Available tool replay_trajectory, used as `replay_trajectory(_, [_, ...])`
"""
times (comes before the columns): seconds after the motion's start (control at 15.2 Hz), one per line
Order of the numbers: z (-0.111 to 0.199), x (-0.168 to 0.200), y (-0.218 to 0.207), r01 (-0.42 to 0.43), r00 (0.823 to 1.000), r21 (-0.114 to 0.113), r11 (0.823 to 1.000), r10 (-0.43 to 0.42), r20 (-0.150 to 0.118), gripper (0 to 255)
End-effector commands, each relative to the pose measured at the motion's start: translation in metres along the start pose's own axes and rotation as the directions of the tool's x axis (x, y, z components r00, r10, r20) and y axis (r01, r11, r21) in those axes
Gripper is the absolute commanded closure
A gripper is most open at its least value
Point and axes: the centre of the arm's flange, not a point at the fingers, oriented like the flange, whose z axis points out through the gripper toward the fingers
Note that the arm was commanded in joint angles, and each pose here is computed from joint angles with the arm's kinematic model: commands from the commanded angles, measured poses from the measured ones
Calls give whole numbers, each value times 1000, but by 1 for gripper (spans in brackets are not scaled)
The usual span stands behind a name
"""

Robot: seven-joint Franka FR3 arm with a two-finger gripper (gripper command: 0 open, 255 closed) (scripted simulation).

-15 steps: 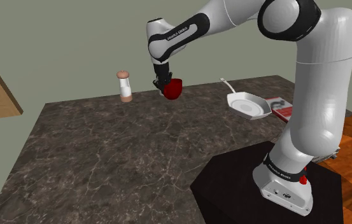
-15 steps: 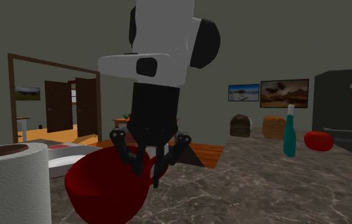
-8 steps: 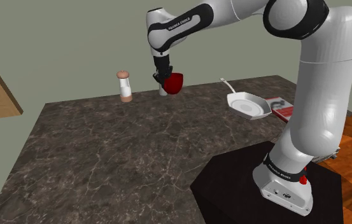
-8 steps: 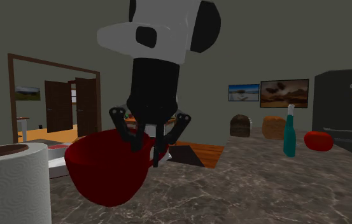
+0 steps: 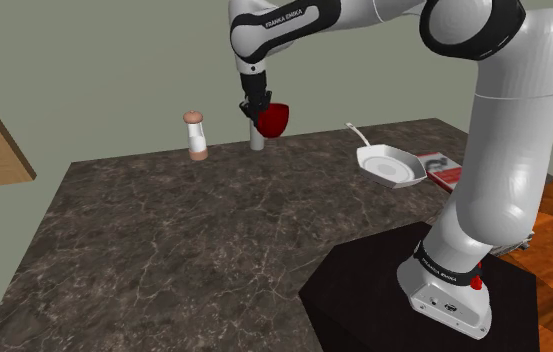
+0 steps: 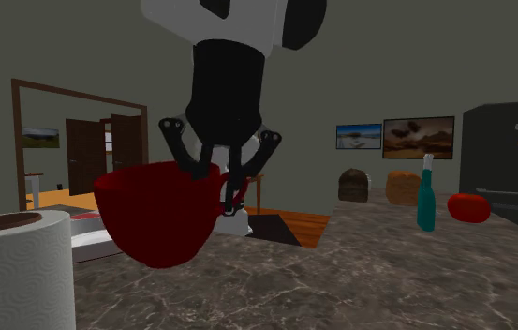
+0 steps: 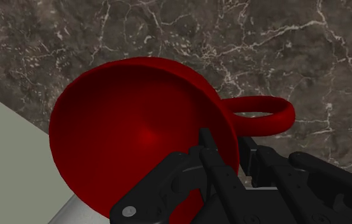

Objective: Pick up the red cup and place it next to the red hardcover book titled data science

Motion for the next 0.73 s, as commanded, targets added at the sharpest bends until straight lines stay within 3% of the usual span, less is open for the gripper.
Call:
replay_trajectory(0.0, [-11, -2, 1, 0, 1000, 0, 1000, 0, 0, 255])
replay_trajectory(0.33, [-33, -4, 3, 0, 1000, 0, 1000, 0, 0, 255])
replay_trajectory(0.66, [-25, -43, 55, 0, 1000, 0, 1000, 0, 0, 255])
